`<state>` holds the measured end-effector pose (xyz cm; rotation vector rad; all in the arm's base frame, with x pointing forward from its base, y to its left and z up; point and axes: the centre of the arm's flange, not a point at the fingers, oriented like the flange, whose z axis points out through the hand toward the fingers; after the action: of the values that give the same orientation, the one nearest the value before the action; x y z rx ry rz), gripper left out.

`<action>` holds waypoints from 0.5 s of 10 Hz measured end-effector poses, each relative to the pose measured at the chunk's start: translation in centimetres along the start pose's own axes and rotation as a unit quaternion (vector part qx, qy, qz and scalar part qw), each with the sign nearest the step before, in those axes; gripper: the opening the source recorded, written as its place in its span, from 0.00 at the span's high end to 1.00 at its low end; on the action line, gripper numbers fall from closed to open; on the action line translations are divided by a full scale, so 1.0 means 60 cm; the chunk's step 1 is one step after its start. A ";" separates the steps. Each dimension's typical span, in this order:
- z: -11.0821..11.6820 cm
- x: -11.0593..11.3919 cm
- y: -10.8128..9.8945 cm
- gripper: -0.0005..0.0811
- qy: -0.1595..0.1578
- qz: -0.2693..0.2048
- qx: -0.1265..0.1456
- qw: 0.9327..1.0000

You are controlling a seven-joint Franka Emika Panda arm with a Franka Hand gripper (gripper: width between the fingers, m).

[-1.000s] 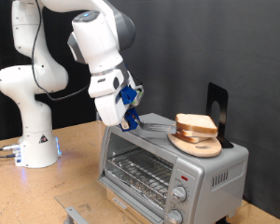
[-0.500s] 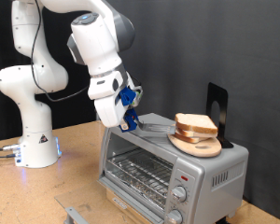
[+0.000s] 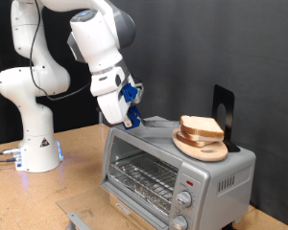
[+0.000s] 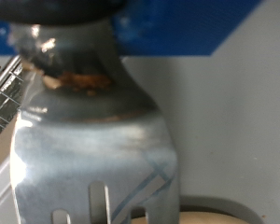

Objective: Make a piece of toast with the oven

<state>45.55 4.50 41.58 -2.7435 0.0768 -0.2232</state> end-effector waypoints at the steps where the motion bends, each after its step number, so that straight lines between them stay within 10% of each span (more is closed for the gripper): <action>1: -0.002 -0.003 -0.002 0.52 0.001 -0.001 -0.001 1.000; 5: 0.000 -0.009 -0.009 0.52 -0.003 0.000 -0.001 1.000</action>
<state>45.04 5.04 41.68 -2.7466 0.0751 -0.2155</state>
